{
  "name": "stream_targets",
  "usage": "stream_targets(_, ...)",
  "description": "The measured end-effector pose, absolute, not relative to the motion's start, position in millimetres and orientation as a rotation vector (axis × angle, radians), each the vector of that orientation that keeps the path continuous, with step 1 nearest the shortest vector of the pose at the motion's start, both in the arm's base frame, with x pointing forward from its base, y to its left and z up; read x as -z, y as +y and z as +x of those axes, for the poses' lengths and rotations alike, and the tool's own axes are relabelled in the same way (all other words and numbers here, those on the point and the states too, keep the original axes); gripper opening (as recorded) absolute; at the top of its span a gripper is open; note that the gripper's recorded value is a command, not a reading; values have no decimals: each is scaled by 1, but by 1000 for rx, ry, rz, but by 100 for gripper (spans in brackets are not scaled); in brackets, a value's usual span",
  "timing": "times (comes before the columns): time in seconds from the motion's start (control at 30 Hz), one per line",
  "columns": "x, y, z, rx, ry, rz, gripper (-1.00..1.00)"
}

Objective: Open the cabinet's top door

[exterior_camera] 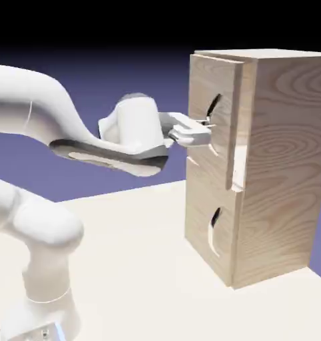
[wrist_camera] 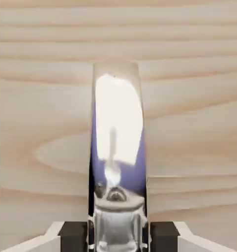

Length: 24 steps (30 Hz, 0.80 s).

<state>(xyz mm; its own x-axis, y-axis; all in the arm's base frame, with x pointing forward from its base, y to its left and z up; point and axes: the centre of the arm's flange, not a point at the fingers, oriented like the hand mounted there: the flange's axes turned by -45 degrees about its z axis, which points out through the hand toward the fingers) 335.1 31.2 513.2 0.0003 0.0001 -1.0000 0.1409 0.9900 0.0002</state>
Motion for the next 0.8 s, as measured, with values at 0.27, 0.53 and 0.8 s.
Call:
stream_targets(0.27,-513,64,302,243,1557,243,-100)
stream_targets(0.53,-513,102,274,376,1538,376,-100)
stream_targets(0.8,-513,153,250,534,1504,535,-100)
